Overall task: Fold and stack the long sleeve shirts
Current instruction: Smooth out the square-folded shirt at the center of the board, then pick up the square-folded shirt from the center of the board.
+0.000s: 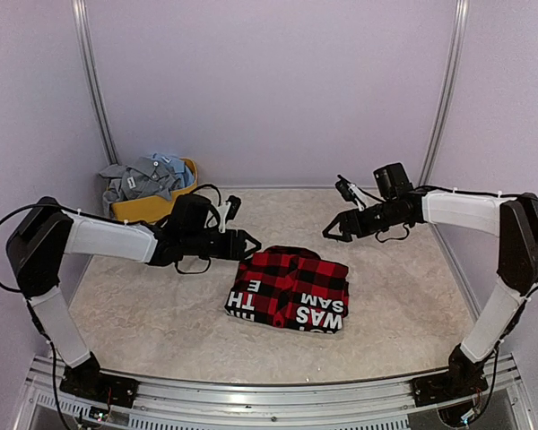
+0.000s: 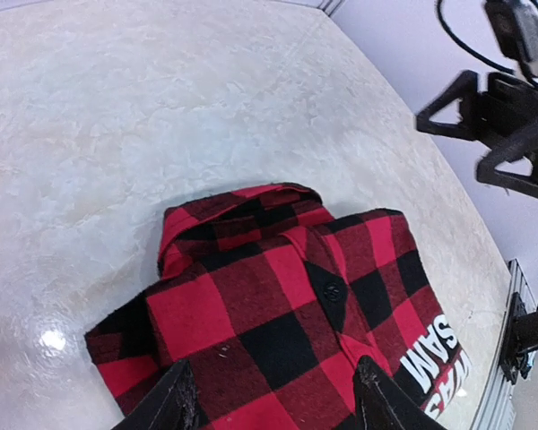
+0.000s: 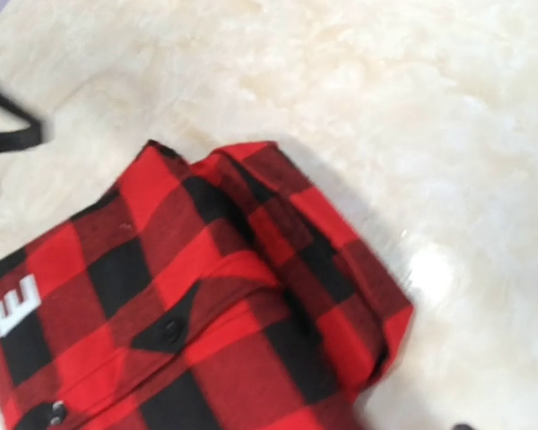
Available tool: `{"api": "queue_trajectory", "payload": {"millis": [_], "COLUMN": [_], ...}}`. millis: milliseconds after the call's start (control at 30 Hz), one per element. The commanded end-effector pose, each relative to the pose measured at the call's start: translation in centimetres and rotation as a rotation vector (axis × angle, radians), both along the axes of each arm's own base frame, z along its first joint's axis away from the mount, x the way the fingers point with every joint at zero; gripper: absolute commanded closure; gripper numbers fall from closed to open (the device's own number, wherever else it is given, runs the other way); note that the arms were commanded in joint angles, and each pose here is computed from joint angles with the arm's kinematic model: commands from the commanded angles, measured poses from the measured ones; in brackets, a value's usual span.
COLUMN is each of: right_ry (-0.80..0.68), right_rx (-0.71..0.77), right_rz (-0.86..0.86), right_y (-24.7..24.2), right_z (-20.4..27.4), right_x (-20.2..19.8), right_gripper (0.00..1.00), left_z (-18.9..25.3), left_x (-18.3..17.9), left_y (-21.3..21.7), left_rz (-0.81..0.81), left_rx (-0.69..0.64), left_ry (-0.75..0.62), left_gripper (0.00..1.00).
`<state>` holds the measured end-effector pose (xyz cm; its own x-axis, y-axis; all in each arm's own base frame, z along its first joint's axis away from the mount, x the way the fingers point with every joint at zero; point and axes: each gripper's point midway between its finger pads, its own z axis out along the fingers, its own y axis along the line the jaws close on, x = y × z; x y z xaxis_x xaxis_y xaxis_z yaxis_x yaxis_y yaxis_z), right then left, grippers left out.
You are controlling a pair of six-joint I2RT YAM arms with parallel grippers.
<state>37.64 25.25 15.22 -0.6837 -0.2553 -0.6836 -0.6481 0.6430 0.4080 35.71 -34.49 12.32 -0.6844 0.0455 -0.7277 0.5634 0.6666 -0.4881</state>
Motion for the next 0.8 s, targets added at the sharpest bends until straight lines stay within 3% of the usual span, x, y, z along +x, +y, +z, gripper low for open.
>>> {"api": "queue_trajectory", "payload": {"millis": [0,167,333,767], "right_ry": [0.025,0.062,0.089,0.175], "right_rx": [-0.035,-0.001,0.010,0.048], "right_rz": [0.069,0.139,0.219,0.355], "right_y": [1.5,3.9,5.5,8.5], "right_z": [-1.6,-2.8,-5.0,-8.7], "right_x": [1.3,2.8,3.7,3.8], "right_gripper": [0.13,0.07,0.04,0.02], "left_z": [0.8,-0.2,-2.5,-9.3], "left_x": [-3.6,-9.1,-11.9,-13.4], "left_y": [-1.4,-5.0,-6.9,-6.7], "left_rz": [-0.042,-0.134,-0.176,-0.212], "left_rx": [0.009,-0.006,0.005,0.151], "left_ry": [-0.032,-0.010,0.029,0.100], "left_gripper": [0.44,0.44,0.45,0.48]}}
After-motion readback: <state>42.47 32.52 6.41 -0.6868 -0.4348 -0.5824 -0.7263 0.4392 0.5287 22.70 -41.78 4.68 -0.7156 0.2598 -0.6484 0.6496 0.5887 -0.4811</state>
